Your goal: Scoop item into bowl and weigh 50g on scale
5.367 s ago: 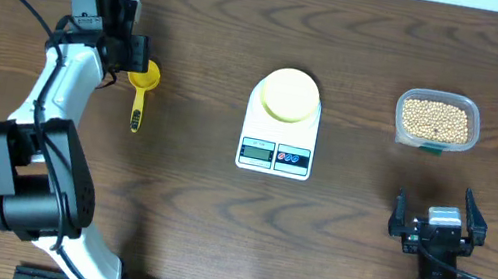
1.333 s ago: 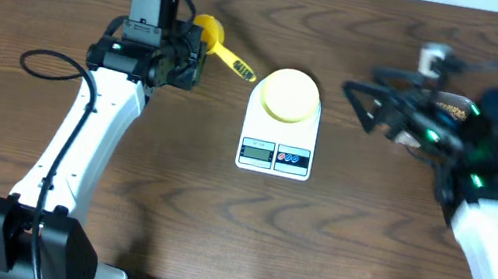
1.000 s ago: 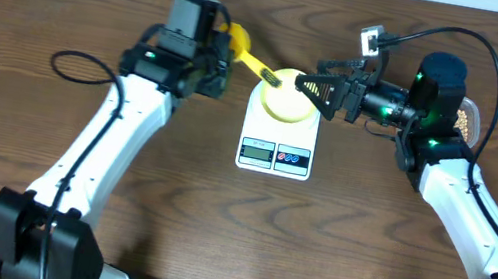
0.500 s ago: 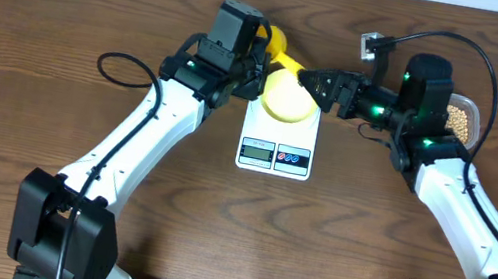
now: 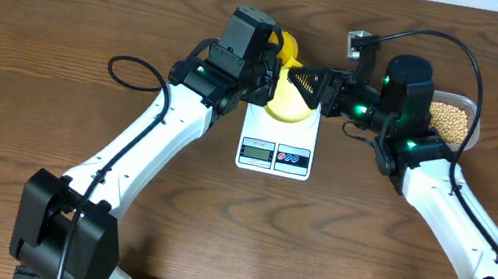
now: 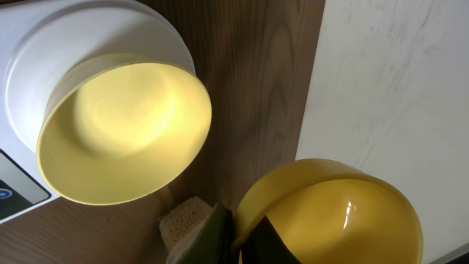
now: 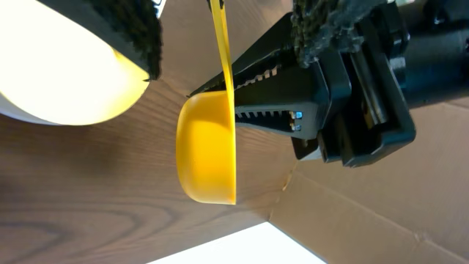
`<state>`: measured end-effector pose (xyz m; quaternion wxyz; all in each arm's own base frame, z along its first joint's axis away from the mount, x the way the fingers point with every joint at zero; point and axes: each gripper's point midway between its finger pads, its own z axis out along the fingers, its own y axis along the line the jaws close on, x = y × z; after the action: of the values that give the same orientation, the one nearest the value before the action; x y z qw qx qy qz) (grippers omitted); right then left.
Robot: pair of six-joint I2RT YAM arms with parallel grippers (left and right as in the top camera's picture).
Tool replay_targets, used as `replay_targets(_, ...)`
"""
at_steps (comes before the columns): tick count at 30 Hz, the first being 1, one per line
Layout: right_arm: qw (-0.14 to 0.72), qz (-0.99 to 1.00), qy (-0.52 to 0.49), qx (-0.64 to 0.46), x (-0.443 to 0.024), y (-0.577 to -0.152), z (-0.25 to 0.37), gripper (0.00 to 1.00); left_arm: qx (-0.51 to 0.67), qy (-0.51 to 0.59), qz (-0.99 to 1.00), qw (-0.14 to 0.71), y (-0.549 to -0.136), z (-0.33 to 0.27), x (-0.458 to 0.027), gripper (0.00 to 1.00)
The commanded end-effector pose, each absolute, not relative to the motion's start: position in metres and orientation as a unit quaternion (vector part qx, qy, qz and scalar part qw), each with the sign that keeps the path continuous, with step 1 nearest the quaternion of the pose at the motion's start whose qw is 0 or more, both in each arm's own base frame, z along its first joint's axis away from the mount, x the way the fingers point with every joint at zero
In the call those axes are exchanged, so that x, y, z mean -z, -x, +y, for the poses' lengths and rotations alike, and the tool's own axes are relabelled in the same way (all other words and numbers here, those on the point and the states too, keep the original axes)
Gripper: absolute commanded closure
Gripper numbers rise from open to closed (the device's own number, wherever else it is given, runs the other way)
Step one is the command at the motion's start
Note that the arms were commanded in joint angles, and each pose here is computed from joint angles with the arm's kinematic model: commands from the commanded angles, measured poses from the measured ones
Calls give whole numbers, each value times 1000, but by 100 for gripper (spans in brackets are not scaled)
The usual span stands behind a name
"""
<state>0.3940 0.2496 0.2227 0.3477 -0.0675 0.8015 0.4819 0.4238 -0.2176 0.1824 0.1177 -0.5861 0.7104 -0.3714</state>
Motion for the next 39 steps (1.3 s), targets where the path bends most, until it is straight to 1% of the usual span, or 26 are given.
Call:
replay_targets(1, 363, 802, 57, -471, -227, -401, 251, 53, 373, 591, 705, 119, -425, -217, -185, 92)
replay_targets(3, 364, 802, 56, -469, -227, -402, 250, 60, 373, 590, 706, 119, -425, -217, -185, 92)
replay_targets(5, 365, 802, 56, -469, -227, -402, 250, 72, 373, 590, 706, 119, -425, -217, -185, 92)
replay_targets(6, 364, 803, 56, -469, -227, -402, 250, 76, 373, 590, 706, 119, -425, -217, -185, 92)
replay_targets(13, 364, 802, 56, -469, -227, -402, 250, 81, 374, 587, 711, 104, -421, -221, -183, 92)
replay_targets(16, 364, 802, 56, -469, -227, -402, 250, 85, 373, 587, 711, 104, -420, -222, -183, 93)
replay_targets(31, 365, 796, 71, -478, -232, -396, 262, 83, 369, 587, 713, 101, -418, -222, -181, 92)
replay_targets(39, 364, 795, 73, -479, -232, -395, 264, 84, 369, 587, 713, 101, -418, -222, -181, 92)
